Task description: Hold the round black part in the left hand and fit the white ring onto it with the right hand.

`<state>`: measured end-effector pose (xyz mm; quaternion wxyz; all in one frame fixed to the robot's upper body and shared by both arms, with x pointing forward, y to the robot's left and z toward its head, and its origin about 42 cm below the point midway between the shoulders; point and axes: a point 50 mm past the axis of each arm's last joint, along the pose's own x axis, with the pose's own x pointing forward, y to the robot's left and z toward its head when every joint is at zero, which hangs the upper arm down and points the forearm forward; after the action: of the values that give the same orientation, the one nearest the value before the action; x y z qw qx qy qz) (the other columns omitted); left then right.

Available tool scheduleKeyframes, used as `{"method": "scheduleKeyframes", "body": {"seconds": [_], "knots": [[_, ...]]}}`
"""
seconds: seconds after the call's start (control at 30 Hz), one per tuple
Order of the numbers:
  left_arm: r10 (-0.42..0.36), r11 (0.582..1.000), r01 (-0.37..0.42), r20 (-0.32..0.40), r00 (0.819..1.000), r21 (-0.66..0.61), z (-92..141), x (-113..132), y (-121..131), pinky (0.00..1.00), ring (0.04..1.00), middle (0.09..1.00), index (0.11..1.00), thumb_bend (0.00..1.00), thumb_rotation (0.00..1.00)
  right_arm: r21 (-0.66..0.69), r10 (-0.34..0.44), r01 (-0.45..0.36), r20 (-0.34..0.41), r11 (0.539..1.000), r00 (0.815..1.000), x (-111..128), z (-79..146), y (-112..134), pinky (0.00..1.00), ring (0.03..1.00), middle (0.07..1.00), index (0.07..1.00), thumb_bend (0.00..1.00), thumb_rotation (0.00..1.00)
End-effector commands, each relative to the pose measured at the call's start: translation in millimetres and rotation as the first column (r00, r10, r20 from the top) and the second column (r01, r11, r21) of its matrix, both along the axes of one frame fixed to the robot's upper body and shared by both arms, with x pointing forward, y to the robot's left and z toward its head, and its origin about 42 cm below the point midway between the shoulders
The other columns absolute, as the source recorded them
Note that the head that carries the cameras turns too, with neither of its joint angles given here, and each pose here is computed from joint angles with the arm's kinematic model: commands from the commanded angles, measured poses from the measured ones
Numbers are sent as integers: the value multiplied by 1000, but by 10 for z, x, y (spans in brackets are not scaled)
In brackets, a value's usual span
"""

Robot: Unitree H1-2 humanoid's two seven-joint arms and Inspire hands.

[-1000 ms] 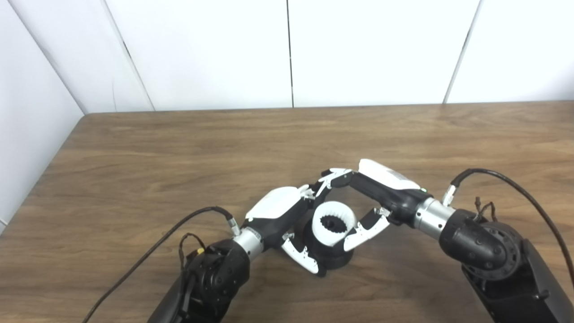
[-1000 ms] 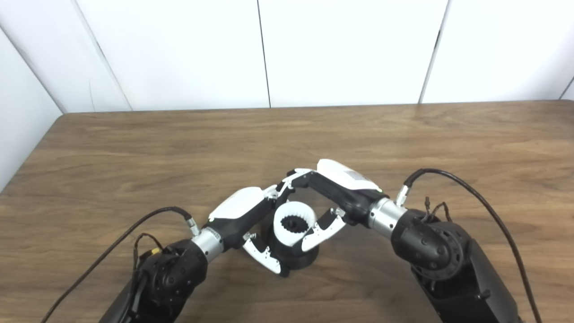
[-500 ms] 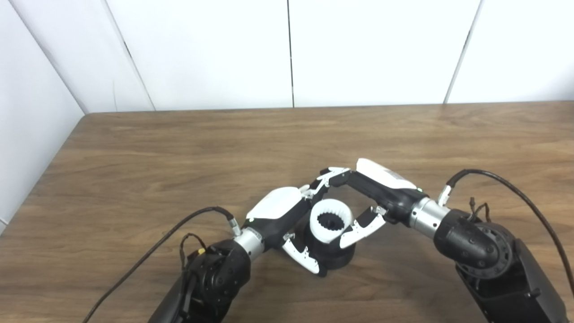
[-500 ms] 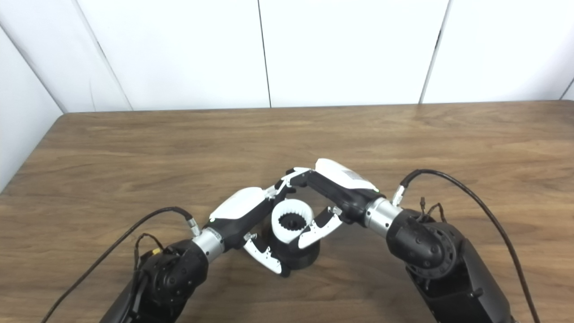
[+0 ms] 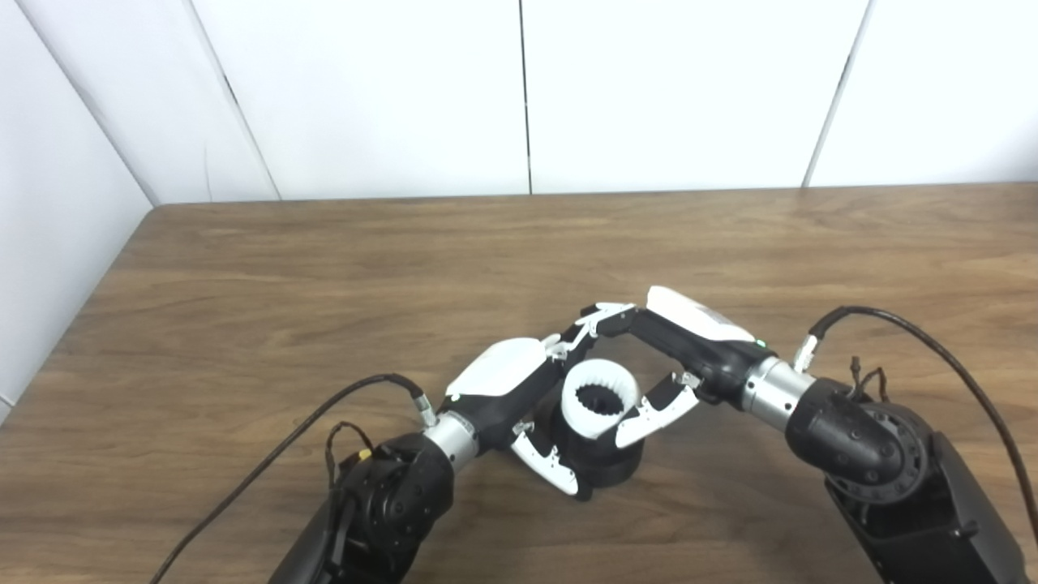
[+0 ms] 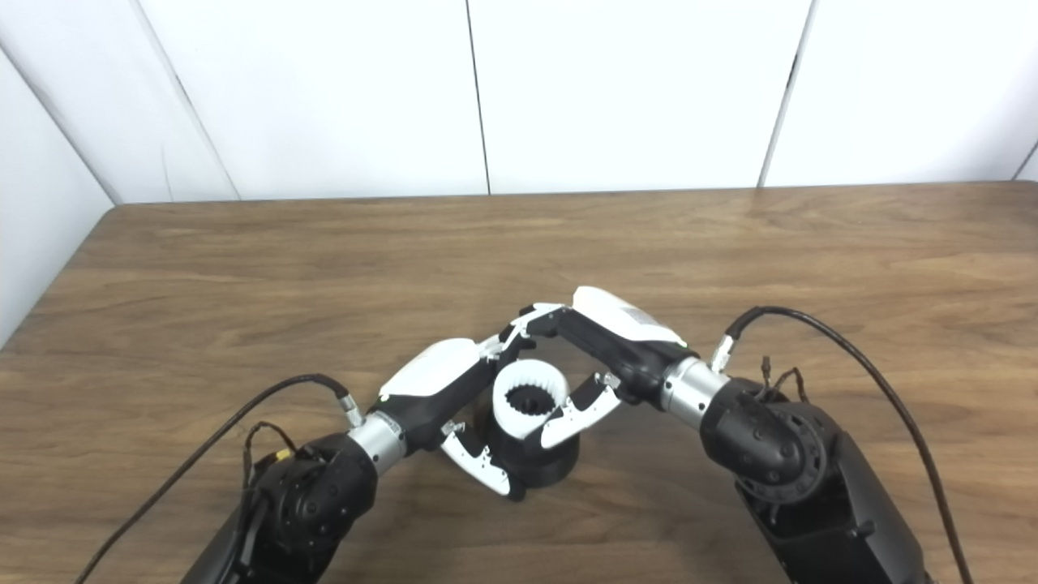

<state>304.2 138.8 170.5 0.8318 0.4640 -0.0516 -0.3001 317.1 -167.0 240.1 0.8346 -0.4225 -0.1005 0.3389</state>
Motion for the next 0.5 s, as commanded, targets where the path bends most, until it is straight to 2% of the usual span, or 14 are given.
{"method": "scheduleKeyframes", "body": {"seconds": [0.0, 0.47], "knots": [[-20, 1000, 21, 58, 998, -18, 162, 15, -53, 962, 1000, 969, 617, 952, 194, 5, 6, -6, 46, 1000, 999, -19, 111, -3, 846, 930, 810, 486, 525, 157], [1, 1000, -1, 45, 999, -14, 198, 60, -30, 961, 1000, 966, 625, 956, 187, -12, 21, -20, 28, 1000, 999, -58, 59, -34, 855, 937, 816, 487, 524, 160]]}}
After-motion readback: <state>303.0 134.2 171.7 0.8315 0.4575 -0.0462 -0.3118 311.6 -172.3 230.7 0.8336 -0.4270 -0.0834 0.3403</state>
